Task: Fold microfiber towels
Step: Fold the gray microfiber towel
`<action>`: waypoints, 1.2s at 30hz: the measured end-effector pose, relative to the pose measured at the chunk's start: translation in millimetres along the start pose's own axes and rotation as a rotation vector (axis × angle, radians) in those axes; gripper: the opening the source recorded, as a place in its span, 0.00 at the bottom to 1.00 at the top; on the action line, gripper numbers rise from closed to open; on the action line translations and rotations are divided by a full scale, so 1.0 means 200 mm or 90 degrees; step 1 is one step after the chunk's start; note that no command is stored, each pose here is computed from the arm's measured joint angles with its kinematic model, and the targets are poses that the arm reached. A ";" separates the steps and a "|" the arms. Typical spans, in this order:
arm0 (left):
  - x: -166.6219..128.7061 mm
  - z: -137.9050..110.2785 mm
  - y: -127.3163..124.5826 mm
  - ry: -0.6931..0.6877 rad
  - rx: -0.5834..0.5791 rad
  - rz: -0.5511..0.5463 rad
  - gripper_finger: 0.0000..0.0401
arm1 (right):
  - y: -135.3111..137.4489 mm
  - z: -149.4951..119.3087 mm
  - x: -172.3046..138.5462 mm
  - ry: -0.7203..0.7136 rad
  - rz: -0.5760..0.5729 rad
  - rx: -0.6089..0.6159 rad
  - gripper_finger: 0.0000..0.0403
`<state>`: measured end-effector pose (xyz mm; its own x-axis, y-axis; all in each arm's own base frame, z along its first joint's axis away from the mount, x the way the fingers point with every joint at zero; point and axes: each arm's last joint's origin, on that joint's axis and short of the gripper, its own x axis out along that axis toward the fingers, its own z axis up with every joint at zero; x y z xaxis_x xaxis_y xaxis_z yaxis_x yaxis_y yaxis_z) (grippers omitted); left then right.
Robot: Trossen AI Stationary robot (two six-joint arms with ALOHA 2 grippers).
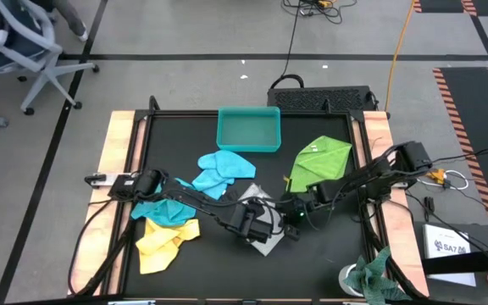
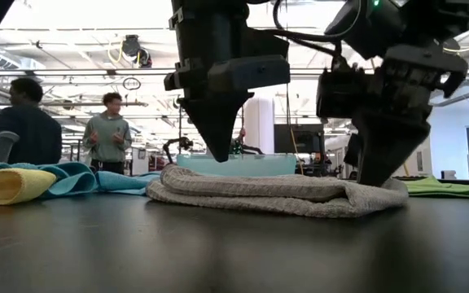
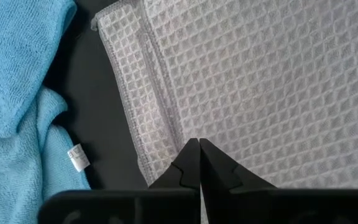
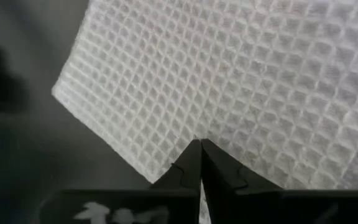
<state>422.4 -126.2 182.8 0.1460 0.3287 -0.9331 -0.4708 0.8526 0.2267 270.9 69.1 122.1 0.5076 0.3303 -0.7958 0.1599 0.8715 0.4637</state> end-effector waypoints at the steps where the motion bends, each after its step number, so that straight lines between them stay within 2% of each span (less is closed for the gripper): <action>1: 0.00 0.00 0.00 -0.001 0.001 0.001 0.00 | 0.00 0.00 0.01 0.003 -0.001 -0.001 0.00; 7: 0.06 0.00 -0.03 -0.007 0.019 0.012 0.00 | -0.01 -0.03 0.01 0.039 -0.024 -0.021 0.00; 15: 0.17 -0.01 -0.09 0.002 0.009 -0.002 0.00 | -0.02 -0.05 -0.07 0.067 -0.040 -0.035 0.00; 22: 0.16 -0.02 -0.16 -0.015 -0.040 -0.058 0.00 | -0.05 -0.07 -0.12 0.108 -0.071 -0.092 0.00; 30: 0.11 -0.11 -0.28 -0.006 -0.088 -0.115 0.00 | -0.12 -0.01 -0.14 0.073 -0.099 -0.145 0.00; 33: 0.08 -0.15 -0.30 -0.006 -0.099 -0.119 0.00 | -0.14 0.01 -0.14 0.064 -0.073 -0.128 0.00; 36: 0.05 -0.17 -0.30 -0.009 -0.114 -0.113 0.00 | -0.12 0.02 -0.14 0.062 0.004 -0.099 0.00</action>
<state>423.5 -188.0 150.7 0.2517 0.1875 -0.9495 -0.5833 0.8122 0.0057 256.9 37.4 135.3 0.4220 0.3626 -0.8309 0.0202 0.9125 0.4085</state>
